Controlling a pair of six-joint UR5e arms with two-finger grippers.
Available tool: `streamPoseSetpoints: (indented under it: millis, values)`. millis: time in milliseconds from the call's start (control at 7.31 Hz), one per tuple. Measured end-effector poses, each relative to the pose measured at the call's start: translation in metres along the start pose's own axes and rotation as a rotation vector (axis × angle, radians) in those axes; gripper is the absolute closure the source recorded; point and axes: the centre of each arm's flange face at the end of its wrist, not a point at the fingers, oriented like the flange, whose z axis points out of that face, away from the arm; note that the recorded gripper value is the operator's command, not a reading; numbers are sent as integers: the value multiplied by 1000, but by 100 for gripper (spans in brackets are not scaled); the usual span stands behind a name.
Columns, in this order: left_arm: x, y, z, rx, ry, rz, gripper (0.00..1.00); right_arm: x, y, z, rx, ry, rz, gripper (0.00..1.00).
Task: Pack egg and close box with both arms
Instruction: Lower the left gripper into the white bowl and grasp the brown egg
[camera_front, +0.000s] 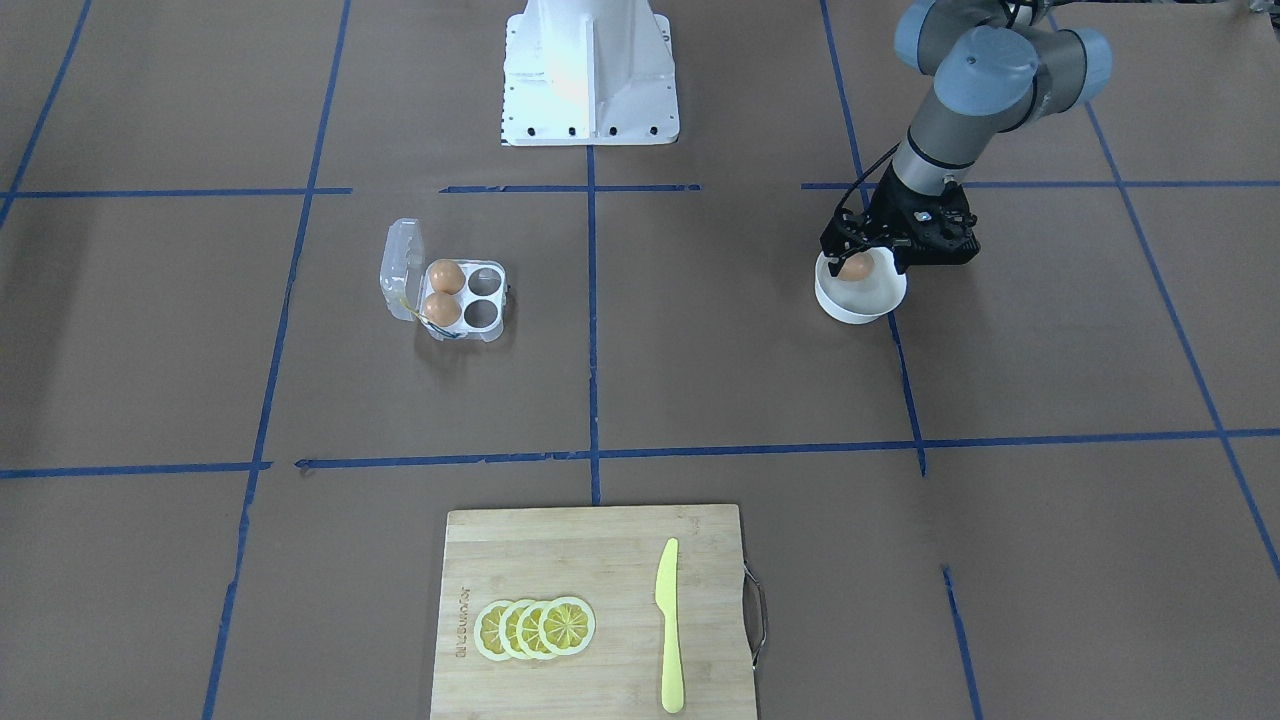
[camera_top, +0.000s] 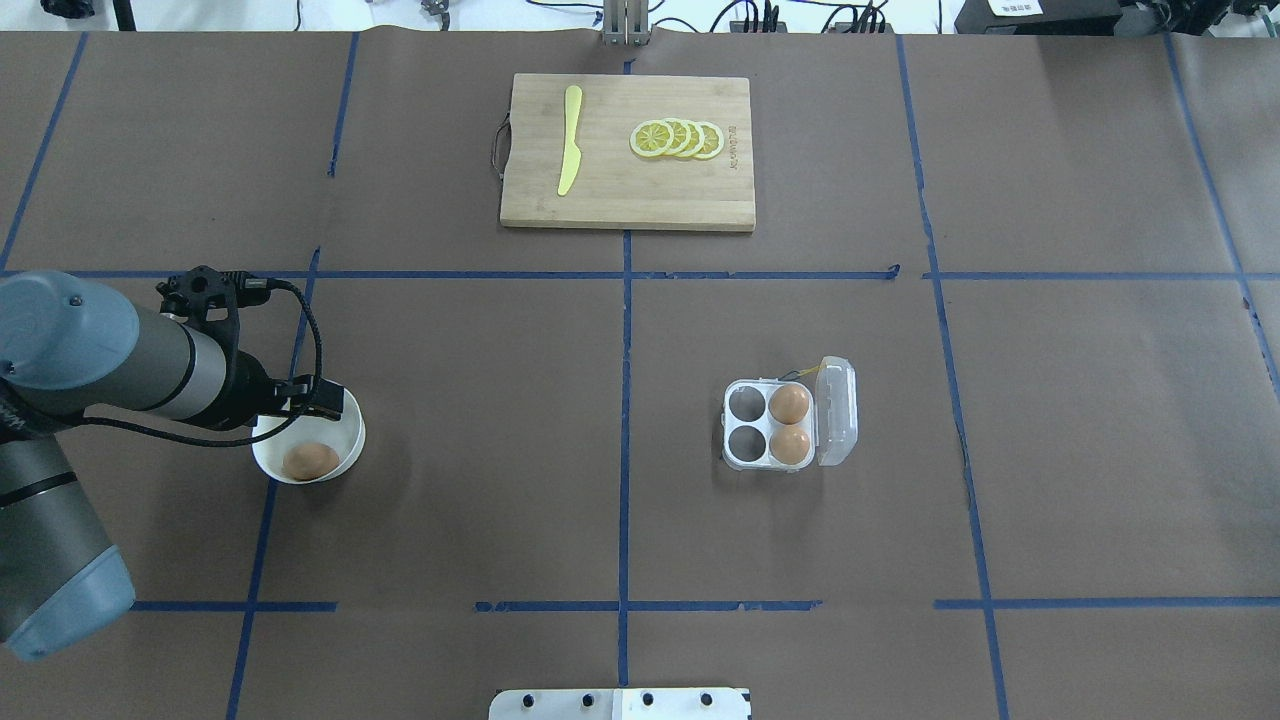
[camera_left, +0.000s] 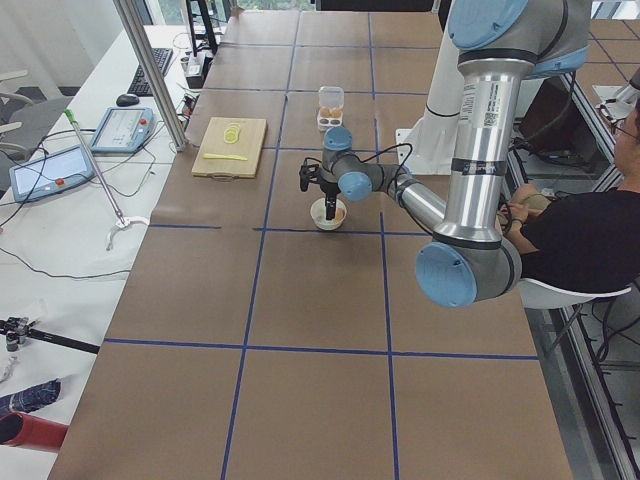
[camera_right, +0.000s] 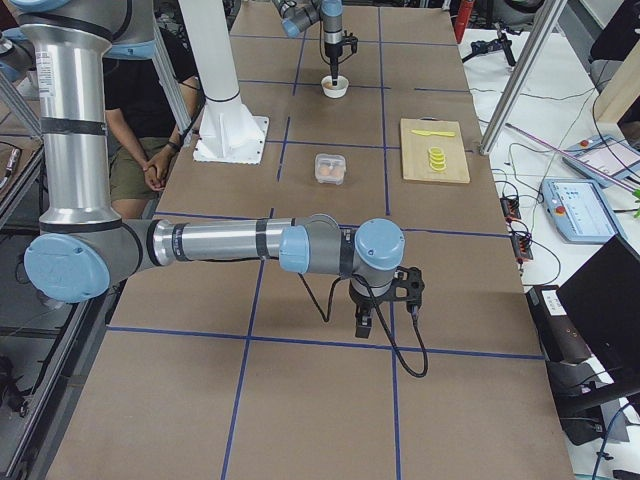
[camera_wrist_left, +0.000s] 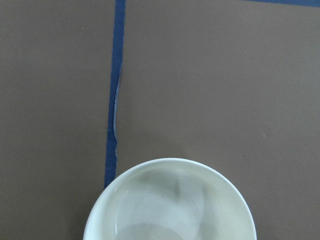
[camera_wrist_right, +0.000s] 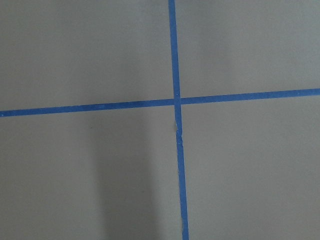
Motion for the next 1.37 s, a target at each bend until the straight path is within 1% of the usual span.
streamPoseSetpoints:
  millis: [137, 821, 957, 1094, 1368]
  values:
    - [-1, 2, 5, -7, -7, 2, 11, 0, 0, 0, 0, 0, 0, 0]
    - [9, 24, 22, -44, -14, 34, 11, 0, 0, 0, 1, -1, -1, 0]
    - [11, 27, 25, -42, -20, 40, 13, -1, 0, -1, 1, -1, -1, 0]
    - [11, 29, 28, -40, -25, 44, 22, -1, 0, -1, 1, -2, -2, 0]
    - [11, 31, 30, -40, -30, 46, 59, -2, 1, -1, 3, -2, -3, 0]
